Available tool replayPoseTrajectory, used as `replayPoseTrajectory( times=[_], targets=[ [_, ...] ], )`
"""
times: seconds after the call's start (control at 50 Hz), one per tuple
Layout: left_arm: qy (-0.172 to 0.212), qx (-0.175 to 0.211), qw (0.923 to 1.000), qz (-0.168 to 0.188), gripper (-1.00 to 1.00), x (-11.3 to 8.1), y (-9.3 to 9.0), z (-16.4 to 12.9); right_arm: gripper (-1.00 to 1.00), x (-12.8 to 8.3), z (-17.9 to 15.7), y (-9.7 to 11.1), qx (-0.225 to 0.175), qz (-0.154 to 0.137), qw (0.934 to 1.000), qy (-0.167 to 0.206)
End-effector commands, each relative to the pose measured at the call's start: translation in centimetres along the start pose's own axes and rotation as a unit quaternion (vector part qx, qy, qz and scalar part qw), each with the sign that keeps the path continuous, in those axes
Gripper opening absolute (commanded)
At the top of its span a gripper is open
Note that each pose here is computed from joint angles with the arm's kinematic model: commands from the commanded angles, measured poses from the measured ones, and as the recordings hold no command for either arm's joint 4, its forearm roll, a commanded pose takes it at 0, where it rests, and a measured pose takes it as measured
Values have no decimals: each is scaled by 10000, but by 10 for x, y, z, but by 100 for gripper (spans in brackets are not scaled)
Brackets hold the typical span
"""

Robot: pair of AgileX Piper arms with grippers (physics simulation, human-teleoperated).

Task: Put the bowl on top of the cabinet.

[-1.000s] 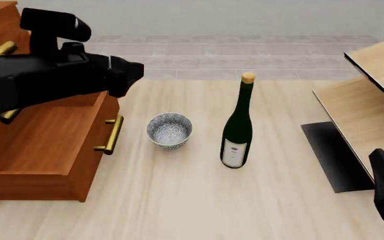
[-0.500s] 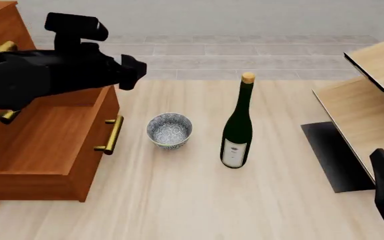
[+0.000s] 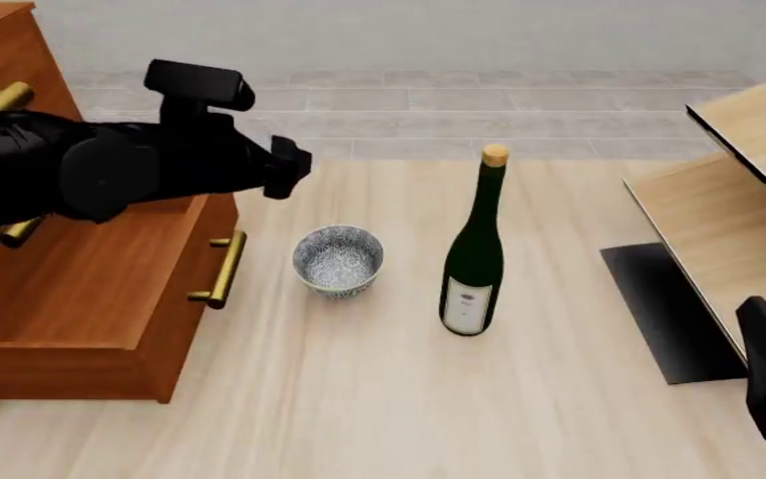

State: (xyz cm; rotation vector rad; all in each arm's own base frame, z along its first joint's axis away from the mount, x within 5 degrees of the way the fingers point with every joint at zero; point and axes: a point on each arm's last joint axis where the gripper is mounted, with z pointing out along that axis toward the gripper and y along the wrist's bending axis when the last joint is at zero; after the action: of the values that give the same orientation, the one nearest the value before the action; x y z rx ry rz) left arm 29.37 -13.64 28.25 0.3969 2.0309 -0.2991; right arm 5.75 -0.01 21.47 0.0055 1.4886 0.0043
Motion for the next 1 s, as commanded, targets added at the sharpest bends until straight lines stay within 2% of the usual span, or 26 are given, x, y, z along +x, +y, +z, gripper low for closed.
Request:
replayPoseTrajectory(
  times=[0.02,0.46,1.0],
  targets=[
    [155,45,9999,27,100,9,-4,13,100,-1,0,0,-6,-13,10000,4],
    [335,-72,9994,-81,100,20,5,40,100,-1,-1,0,13,5,10000,-22],
    [507,-86,9985,-208,100,33,6,64,100,-1,-1,0,35,64,10000,-43]
  ],
)
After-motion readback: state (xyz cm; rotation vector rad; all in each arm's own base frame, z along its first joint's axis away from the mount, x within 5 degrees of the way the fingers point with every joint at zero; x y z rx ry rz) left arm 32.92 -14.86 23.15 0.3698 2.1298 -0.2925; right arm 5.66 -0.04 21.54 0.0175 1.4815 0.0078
